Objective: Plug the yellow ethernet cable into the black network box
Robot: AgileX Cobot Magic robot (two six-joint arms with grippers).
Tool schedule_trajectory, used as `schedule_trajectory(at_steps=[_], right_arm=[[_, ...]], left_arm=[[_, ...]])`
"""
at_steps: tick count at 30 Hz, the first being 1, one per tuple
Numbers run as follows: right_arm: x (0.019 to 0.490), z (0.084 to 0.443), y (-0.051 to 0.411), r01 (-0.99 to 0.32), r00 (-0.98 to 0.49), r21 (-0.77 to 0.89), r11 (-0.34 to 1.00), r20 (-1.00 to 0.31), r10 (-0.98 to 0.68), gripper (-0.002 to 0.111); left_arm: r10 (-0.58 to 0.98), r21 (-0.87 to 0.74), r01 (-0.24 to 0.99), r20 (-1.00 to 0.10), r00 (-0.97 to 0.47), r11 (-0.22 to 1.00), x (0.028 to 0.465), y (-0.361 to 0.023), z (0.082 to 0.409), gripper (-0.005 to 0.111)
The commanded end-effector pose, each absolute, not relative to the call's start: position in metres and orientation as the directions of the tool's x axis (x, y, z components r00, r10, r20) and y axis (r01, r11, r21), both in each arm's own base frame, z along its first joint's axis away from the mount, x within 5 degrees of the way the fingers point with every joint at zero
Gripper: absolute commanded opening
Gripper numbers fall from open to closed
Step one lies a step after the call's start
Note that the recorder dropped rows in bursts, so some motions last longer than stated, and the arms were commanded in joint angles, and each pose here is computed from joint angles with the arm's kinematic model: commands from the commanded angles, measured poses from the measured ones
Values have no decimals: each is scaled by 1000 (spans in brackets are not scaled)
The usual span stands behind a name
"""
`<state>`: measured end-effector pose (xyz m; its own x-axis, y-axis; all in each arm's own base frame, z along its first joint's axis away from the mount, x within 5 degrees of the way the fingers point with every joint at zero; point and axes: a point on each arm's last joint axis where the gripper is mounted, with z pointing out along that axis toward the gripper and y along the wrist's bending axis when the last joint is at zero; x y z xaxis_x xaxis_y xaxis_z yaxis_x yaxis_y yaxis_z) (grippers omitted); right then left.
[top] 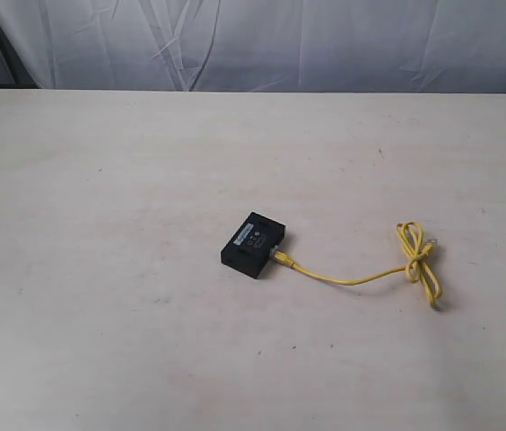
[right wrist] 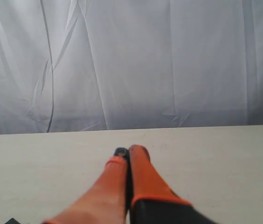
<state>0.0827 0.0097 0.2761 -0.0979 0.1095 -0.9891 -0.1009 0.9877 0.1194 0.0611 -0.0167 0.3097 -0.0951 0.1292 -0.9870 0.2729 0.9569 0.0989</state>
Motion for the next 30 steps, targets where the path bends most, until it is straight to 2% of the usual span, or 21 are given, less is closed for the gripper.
schedule_trajectory(at_steps=[1,10,13,16,19,23,30], right_arm=[[82,274,10,-101,-117,174,979,-980,162,-1],[82,274,10,-102,-117,172,980,-980,160,-1],[82,274,10,-102,-117,172,980,-980,160,-1],[82,274,10,-102,-117,172,980,-980,160,-1],[82,274,10,-102,-117,172,980,-980,160,-1],[82,274,10,-101,-116,172,980,-980,160,-1],[82,274,10,-101,-116,172,980,-980,160,-1]], left_arm=[[116,89,272,-990,-82,958,60,-17,309,0],[120,93,273,-989,-83,958,60,-17,309,0],[44,14,292,-994,-96,956,60,-19,305,0],[-29,-44,258,-998,-62,965,55,-16,292,0],[-94,-100,145,-994,-48,984,48,-9,275,0],[-98,-100,65,-995,-31,993,44,-4,253,0],[-87,-92,44,-990,-107,995,52,-4,215,0]])
